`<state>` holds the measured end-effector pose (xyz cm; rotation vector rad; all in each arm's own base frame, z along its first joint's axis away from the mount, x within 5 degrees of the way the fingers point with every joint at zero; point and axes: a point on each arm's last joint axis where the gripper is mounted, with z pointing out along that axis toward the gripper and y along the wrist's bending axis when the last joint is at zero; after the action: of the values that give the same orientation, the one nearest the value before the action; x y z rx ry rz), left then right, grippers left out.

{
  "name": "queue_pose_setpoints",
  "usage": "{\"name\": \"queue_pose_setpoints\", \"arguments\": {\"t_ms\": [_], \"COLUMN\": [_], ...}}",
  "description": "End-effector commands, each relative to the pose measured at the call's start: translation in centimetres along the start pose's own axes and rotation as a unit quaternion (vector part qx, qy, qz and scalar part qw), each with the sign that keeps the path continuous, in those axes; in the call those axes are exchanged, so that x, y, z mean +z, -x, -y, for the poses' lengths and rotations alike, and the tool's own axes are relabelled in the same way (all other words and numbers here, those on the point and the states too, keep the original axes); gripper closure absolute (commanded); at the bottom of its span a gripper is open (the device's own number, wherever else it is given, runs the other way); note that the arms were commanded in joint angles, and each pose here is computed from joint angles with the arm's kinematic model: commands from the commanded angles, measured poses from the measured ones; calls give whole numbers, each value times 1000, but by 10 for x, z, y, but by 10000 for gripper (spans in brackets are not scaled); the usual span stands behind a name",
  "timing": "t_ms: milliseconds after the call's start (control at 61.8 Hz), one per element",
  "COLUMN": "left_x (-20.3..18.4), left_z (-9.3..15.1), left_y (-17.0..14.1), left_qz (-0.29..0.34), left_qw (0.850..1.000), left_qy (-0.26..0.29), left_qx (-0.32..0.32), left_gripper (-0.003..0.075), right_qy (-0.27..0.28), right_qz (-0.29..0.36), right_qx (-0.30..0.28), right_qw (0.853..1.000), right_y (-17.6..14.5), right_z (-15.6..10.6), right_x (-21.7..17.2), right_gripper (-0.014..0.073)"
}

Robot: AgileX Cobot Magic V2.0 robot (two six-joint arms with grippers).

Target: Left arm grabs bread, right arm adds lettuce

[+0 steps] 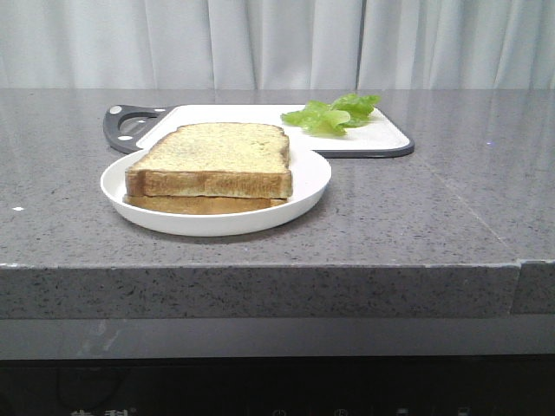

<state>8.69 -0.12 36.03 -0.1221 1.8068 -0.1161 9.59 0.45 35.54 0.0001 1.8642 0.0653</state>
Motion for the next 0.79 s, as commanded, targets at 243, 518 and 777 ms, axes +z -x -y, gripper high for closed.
{"name": "queue_pose_setpoints", "arguments": {"t_ms": [243,518,777], "left_x": [15,28,52], "left_z": [1,3,21], "left_y": [6,3,2], "left_qz": [-29,-69,-135], "left_qw": [1000,998,987], "left_qy": [3,-5,-88], "left_qx": [-6,-4,6], "left_gripper": [697,235,228], "right_qy": [-3,-5,11], "right_qz": [-24,-74,-86], "right_qx": [-2,-2,27], "right_qw": [1000,997,996], "right_y": [8,1,0], "right_z": [0,1,-3], "right_x": [18,32,36], "right_gripper": [689,213,156]}}
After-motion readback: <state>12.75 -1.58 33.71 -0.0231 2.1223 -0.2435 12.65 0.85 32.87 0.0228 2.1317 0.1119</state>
